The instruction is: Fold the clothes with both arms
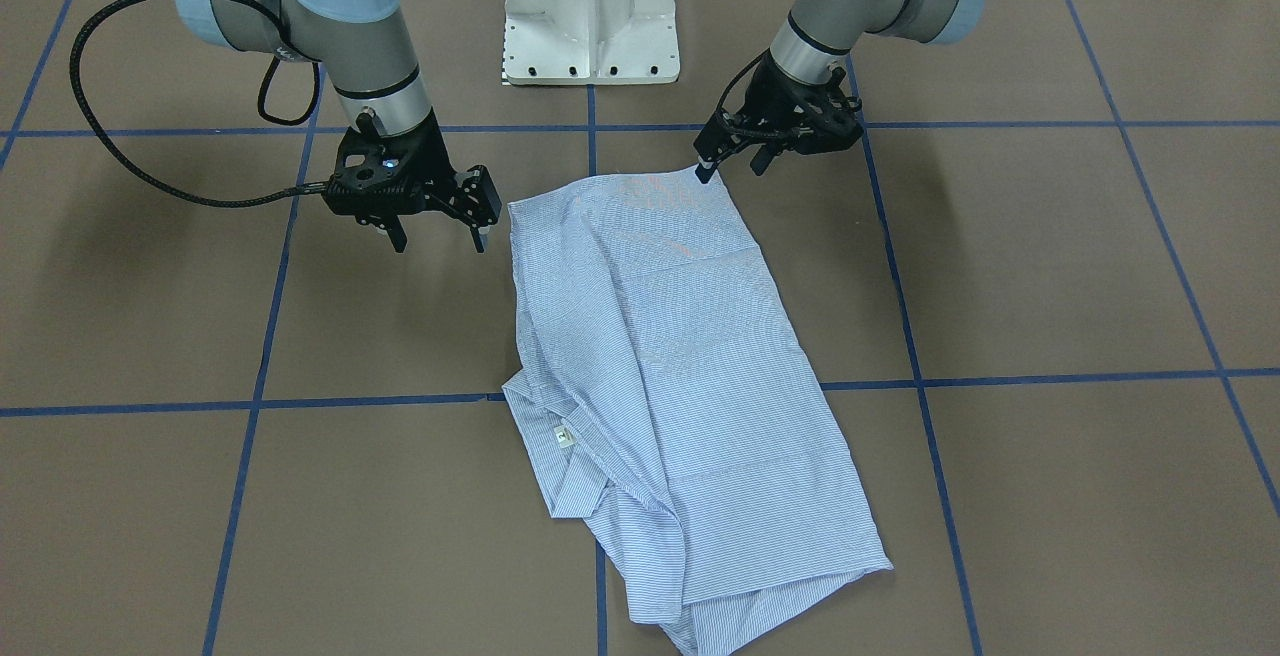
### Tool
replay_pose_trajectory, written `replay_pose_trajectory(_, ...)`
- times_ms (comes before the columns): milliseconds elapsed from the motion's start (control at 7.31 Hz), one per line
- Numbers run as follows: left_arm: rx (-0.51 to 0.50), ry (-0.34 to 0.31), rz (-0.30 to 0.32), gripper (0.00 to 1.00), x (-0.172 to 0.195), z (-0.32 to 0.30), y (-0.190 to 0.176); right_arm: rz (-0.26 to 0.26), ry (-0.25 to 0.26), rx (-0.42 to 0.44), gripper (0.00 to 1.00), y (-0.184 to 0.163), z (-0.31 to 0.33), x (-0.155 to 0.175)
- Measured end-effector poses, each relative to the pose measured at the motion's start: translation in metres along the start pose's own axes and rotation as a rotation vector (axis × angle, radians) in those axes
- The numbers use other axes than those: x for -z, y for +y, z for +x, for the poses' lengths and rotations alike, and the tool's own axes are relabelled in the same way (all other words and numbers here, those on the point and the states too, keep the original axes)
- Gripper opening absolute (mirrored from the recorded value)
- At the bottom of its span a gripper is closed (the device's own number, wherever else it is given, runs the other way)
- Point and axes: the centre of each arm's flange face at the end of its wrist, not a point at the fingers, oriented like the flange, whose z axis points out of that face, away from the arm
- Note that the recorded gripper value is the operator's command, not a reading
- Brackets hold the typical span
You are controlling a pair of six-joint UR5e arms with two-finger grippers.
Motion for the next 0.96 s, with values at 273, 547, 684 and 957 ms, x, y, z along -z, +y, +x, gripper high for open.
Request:
replay_pose_trajectory(273,-0.006,-0.025,-0.024,0.98,-0.018,-0.006,0.02,0.001,0.001,-0.004,1.0,0.0,0.001,0.0)
replay_pose_trajectory(547,-0.011,-0.036,-0.032,0.88,-0.027,-0.009,0.029,0.003,0.002,-0.007,1.0,0.0,0.002,0.0)
replay_pose_trajectory(684,-0.015,-0.043,-0.039,0.82,-0.031,-0.01,0.033,0.003,0.003,-0.007,1.0,0.0,0.002,0.0)
replay_pose_trajectory(957,-0.02,-0.051,-0.049,0.72,-0.039,-0.01,0.041,0.005,0.006,-0.009,1.0,0.0,0.003,-0.001)
